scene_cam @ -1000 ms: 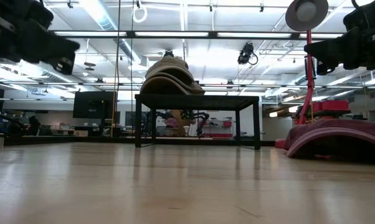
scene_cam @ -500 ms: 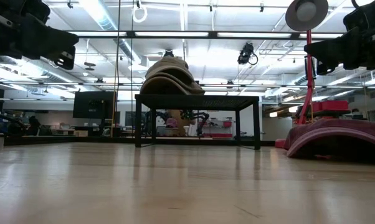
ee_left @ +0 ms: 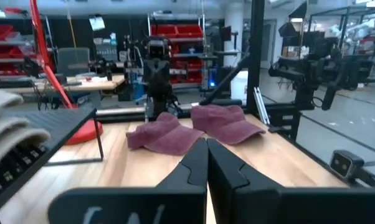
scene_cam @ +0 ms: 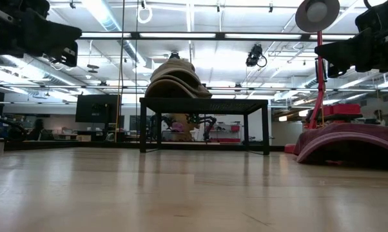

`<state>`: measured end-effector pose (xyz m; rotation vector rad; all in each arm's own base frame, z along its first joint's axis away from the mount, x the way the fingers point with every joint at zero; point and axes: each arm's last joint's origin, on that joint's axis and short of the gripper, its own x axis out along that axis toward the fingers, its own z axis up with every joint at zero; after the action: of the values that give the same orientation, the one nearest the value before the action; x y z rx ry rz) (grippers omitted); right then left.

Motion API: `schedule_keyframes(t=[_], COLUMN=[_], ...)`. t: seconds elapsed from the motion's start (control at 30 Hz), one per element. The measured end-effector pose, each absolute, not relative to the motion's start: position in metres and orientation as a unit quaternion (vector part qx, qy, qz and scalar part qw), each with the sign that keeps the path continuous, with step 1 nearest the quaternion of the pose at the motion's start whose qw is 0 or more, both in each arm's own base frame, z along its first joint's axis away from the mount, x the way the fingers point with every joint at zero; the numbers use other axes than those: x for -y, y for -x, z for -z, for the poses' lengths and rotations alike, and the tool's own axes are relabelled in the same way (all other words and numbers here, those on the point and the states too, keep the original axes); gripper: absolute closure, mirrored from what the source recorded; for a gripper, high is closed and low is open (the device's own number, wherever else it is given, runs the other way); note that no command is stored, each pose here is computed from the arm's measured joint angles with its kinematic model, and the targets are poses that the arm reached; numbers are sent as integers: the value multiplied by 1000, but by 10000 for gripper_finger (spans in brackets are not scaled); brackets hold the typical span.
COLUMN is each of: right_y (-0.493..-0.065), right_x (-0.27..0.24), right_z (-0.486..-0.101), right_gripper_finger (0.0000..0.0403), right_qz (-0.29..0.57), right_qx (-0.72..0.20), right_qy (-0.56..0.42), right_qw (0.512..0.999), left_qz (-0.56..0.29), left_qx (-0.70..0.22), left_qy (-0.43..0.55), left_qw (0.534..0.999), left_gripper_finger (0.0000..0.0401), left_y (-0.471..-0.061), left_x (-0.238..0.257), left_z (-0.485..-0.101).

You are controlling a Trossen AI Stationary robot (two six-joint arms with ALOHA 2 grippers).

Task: Pick & Place hat
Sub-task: Put the top red cap on the shelf

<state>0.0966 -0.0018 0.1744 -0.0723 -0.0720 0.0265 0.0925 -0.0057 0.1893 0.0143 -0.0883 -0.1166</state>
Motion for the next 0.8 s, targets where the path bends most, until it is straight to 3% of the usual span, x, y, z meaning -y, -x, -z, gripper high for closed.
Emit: schedule_keyframes(t=[0.17, 0.8], right_y=[-97, -97], right_x=[2, 2], right_z=[-174, -174], right_gripper_finger=[387, 387], right_qz=[-13, -13], right_qx=[36, 36], right_qy=[36, 36], right_qw=[999, 999], left_qz=[50, 29], left_qx=[109, 39], left_qy=[-2, -20], left_qw=[993, 999], left_gripper_finger=[400, 400], left_y=[-95, -97], left_x=[5, 4], left_z=[-188, -173])
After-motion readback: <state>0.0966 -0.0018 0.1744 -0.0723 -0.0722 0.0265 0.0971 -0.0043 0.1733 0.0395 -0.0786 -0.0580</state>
